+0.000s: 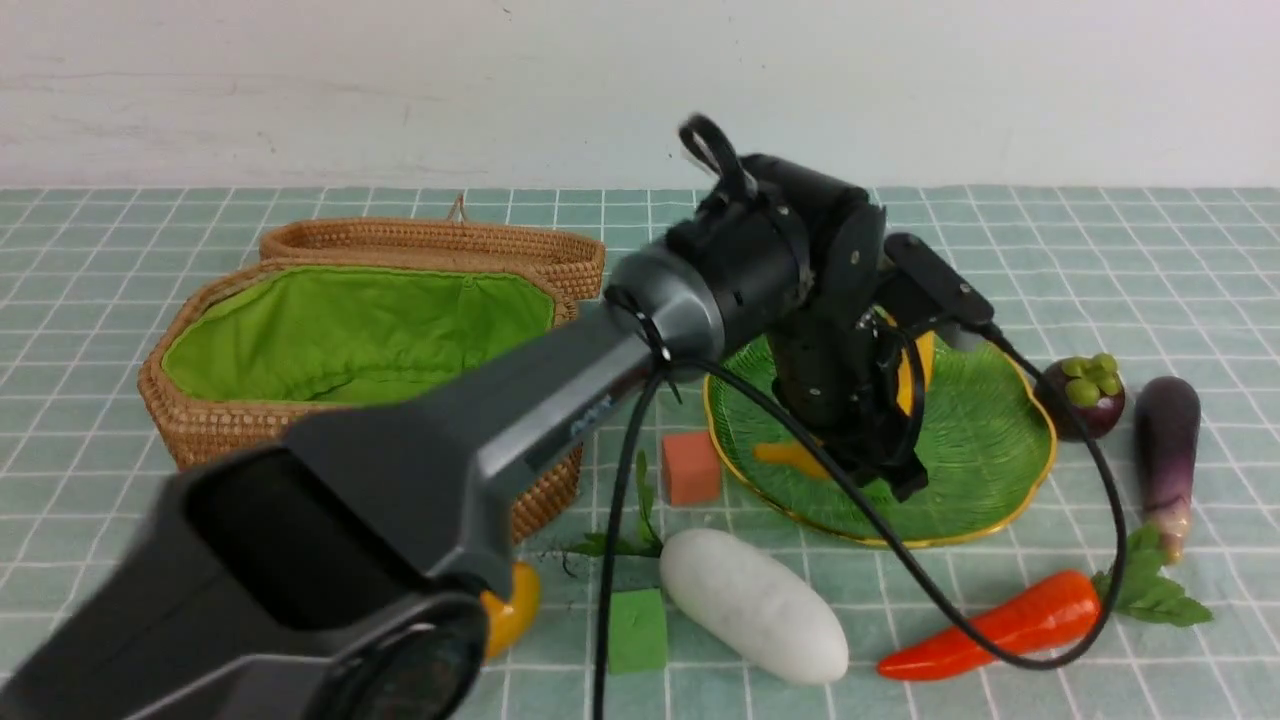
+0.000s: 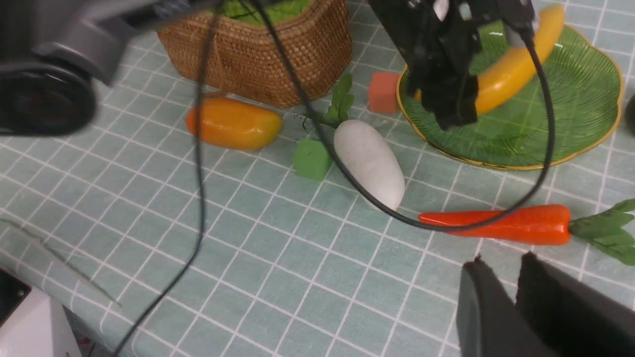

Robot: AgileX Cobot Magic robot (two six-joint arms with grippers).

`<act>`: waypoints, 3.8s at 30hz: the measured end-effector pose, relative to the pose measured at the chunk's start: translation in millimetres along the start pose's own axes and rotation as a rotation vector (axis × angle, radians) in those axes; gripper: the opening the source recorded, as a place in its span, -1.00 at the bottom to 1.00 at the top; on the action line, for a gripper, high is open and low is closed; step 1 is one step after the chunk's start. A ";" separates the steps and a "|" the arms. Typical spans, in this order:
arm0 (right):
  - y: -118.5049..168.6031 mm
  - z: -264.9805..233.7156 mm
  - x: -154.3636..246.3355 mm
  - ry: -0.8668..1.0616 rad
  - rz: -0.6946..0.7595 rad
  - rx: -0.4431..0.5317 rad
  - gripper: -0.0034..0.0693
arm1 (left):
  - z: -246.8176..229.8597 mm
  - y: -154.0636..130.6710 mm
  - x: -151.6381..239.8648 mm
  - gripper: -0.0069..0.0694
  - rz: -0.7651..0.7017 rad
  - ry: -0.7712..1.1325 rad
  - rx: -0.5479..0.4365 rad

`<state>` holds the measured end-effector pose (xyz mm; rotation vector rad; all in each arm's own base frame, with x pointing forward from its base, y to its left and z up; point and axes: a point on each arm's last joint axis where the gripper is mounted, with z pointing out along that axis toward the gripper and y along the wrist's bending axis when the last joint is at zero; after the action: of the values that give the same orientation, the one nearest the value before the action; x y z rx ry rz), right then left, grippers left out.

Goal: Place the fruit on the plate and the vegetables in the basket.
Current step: Use the left arm to grab a banana and put it into the right plate, then grab the mango with your left arm and place it on the right plate

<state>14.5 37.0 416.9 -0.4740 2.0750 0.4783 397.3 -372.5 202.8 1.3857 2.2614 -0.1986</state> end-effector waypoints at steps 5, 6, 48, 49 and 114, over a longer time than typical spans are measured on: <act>2.4 0.4 -0.2 -0.003 0.010 -0.029 -0.61 | 23.2 -0.1 0.9 -0.01 -0.030 -0.017 0.009; 2.5 0.4 -0.2 -0.004 0.010 -0.030 -0.61 | 23.2 -0.1 0.7 -0.01 -0.031 -0.019 0.009; -6.2 6.3 -0.1 -0.022 -0.028 0.042 -0.58 | -143.8 -52.5 212.5 0.85 0.145 0.307 -0.191; -6.2 6.3 -0.1 -0.022 -0.028 0.042 -0.57 | -142.6 -51.5 213.3 0.89 0.149 0.299 -0.207; -11.3 5.0 -11.1 -0.147 0.060 0.093 -0.54 | -42.5 11.8 -10.4 0.53 -0.191 -0.185 -0.189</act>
<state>29.3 31.6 422.2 -0.3132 1.9638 0.4361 397.9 -359.9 246.3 1.0129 2.1929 -0.1631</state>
